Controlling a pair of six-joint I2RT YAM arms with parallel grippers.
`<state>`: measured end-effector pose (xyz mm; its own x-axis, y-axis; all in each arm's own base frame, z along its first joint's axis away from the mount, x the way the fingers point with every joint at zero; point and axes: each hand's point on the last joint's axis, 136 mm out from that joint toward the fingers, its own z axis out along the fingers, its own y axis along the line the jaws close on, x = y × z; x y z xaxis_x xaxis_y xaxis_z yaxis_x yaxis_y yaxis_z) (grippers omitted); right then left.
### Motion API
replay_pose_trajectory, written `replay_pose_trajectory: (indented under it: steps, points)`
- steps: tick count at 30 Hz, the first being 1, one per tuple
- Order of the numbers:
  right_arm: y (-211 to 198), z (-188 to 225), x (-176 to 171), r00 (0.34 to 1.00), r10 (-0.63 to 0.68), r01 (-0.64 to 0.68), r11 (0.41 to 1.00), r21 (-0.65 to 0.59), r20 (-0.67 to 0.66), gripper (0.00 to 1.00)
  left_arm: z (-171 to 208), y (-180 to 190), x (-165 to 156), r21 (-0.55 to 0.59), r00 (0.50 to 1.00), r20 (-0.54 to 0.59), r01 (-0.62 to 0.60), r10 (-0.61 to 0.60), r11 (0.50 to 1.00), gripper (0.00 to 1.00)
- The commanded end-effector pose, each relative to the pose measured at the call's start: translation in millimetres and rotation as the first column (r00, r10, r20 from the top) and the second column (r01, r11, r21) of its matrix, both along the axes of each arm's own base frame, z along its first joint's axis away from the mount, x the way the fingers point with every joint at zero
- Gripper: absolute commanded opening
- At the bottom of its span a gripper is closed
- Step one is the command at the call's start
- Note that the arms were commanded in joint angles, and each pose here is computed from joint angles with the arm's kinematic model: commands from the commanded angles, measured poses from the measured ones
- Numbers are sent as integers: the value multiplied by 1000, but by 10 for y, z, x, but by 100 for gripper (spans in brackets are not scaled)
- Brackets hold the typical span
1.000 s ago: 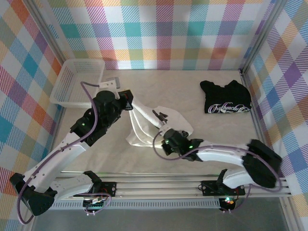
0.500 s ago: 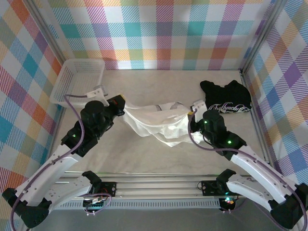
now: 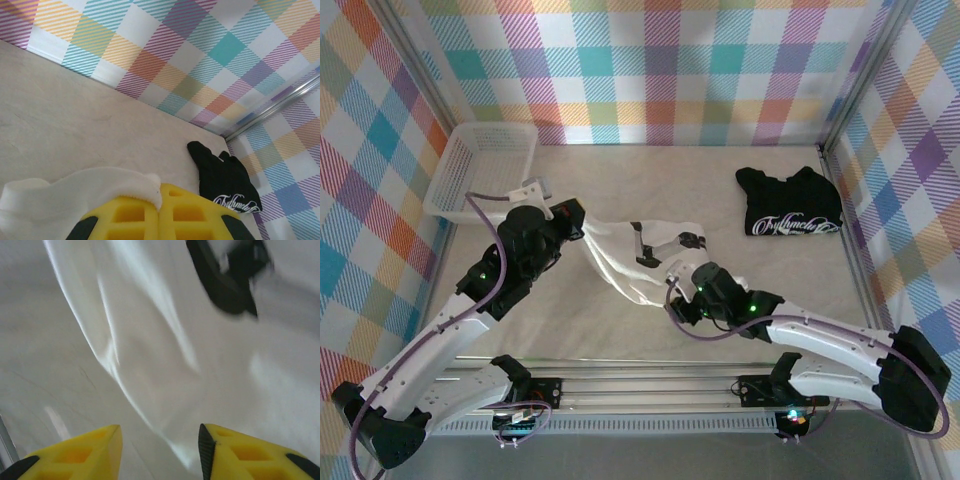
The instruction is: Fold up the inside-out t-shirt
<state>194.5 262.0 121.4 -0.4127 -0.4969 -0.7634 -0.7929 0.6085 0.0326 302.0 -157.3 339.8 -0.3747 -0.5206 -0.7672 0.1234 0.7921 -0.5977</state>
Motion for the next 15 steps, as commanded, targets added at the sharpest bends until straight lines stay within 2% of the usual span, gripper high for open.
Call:
replay_pose_trajectory:
  steps: [1, 6, 9, 10, 13, 15]
  points:
    - [465, 442, 128, 990, 90, -105, 985, 134, 110, 49, 115, -8, 1, -16, 999, 40, 16, -15, 1000, 0]
    - [855, 403, 400, 982, 92, -110, 989, 103, 166, 57, 104, -7, -8, -10, 999, 35, 19, -18, 1000, 0]
    - [996, 337, 564, 975, 100, -112, 992, 52, 199, 57, 106, -4, -19, -7, 999, 33, 21, -21, 1000, 0]
    - [1028, 308, 610, 975, 95, -104, 994, 39, 201, 52, 101, 0, -23, -3, 999, 32, 21, -21, 1000, 0]
    - [1008, 251, 687, 976, 63, -67, 998, 12, 208, 27, 69, 44, -18, 18, 1000, 28, 1, -1, 1000, 0]
    - [954, 286, 653, 976, 63, -69, 997, 21, 210, 17, 17, 93, -8, 42, 1000, 21, -24, 23, 999, 0]
